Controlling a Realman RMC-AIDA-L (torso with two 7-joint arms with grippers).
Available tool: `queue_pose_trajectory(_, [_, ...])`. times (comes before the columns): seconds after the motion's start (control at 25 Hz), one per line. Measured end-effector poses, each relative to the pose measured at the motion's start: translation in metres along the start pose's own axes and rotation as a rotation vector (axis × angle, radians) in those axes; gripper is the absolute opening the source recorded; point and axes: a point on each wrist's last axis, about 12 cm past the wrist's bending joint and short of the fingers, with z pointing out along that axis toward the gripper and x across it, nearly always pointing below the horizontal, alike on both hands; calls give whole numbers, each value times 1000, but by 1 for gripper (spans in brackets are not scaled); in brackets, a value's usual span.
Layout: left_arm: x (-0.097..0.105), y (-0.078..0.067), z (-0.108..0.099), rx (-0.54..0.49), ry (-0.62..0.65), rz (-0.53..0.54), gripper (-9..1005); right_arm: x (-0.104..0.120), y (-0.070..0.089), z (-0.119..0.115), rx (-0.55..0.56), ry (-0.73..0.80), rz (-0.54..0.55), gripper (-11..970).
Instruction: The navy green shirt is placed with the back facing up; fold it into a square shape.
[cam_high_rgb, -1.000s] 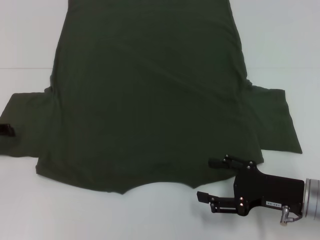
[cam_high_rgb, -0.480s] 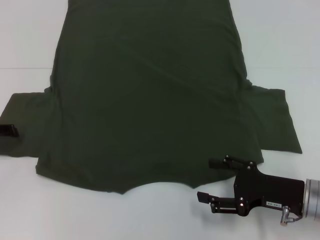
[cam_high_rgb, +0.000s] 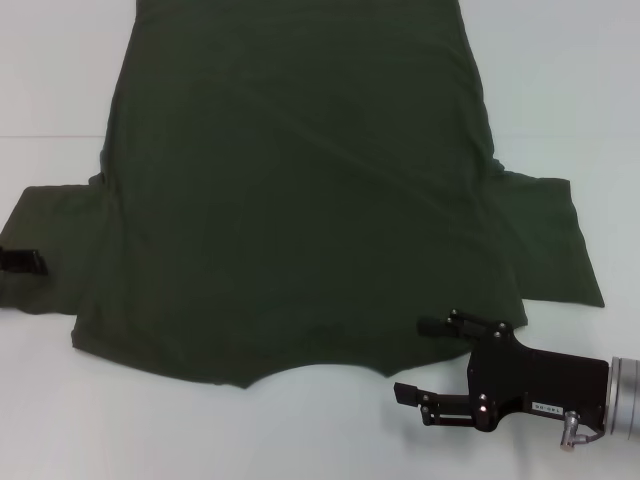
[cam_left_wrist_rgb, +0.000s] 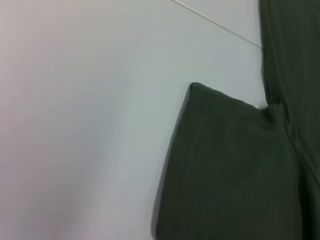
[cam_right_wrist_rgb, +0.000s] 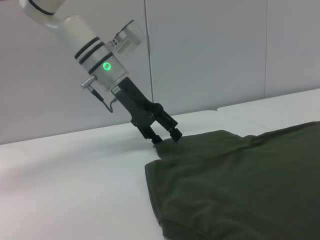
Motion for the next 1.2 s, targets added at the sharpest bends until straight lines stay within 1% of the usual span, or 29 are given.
queue_pose_trajectory(0.2, [-1,-4,2,10,1,2,814,0,0,0,1,1,0,924])
queue_pose_trajectory(0.64, [-3,-19,9,38,10,25,802,0,0,0,4,2,1,924])
queue_pose_trajectory(0.92, [-3,-21,11,34,2,29,794,1,0,0,7,1,2,924])
queue_pose_trajectory(1.2, [1,-23,16,-1,6,78,786,0,0,0,6,-3,3,924])
